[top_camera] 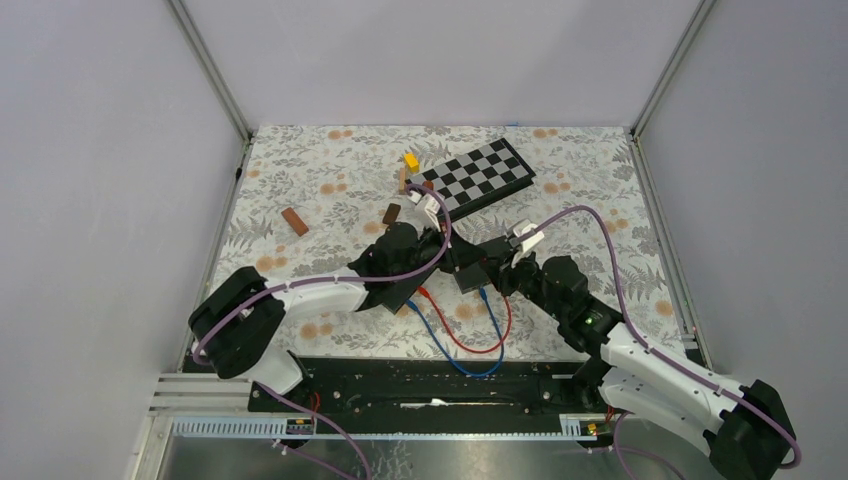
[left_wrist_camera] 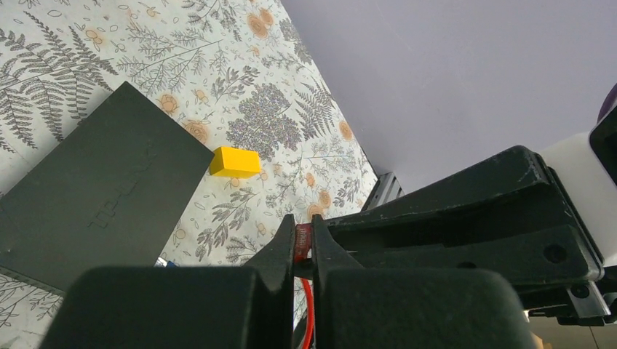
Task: Insert the plug into the switch port
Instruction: Insert the connector into the switch port.
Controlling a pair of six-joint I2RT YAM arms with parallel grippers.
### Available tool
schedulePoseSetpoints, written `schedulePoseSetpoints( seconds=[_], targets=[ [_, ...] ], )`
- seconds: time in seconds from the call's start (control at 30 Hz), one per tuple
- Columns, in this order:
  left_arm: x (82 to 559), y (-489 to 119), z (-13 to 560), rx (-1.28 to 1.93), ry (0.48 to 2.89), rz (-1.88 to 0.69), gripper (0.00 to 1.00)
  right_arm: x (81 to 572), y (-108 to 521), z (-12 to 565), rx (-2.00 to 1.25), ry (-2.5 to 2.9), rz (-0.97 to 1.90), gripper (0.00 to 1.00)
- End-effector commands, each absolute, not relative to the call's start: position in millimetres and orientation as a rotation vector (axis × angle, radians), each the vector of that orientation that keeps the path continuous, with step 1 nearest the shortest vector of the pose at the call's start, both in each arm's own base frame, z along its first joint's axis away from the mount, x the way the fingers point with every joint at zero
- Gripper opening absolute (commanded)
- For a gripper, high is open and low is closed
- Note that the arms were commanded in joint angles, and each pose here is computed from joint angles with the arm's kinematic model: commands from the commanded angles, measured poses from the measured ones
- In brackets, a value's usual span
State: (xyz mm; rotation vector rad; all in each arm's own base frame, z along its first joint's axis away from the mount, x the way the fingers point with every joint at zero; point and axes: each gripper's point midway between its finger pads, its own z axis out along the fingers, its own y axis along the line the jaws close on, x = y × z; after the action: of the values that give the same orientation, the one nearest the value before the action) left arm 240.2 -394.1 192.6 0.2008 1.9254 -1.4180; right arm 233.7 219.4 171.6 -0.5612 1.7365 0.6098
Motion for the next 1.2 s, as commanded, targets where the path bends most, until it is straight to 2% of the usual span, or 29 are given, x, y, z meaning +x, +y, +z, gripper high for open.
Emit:
schedulePoseSetpoints(
  seconds=[0.0,0.03,0.07,0.13,0.3,0.53,0.8,1.03,1.17],
  targets=[
    [230.9,-403.0,211.5,0.248,1.874,-1.495,0.0,232.9,228.6,216.3,-0.528,1.565,0.686,0.39],
    [231.5,-400.9,213.7,0.234,1.867,-1.489,0.0,231.7,226.8,215.5,-0.525,1.558,0.685,0.54],
    [232.6,-397.9,215.6,0.213,1.862,-1.482,0.0,230.3,225.1,215.0,-0.522,1.545,0.686,0.61],
    [237.9,-388.7,218.0,0.126,1.866,-1.46,0.0,226.5,222.8,215.5,-0.512,1.503,0.7,0.65],
    [251.6,-358.4,222.0,-0.188,1.863,-1.486,0.0,220.5,217.0,217.6,-0.504,1.375,0.704,0.62],
    [248.3,-340.1,226.4,-0.382,1.861,-1.563,0.0,214.1,230.4,218.5,-0.617,1.321,0.722,0.58],
    [248.7,-323.7,223.6,-0.547,1.871,-1.562,0.0,211.1,242.4,228.0,-0.633,1.267,0.787,0.57],
    [251.5,-321.4,213.7,-0.613,1.933,-1.507,0.0,211.4,257.9,238.6,-0.657,1.243,0.854,0.64],
    [249.3,-323.8,212.0,-0.614,1.945,-1.526,0.0,213.9,264.4,239.8,-0.669,1.237,0.867,0.57]
  ],
)
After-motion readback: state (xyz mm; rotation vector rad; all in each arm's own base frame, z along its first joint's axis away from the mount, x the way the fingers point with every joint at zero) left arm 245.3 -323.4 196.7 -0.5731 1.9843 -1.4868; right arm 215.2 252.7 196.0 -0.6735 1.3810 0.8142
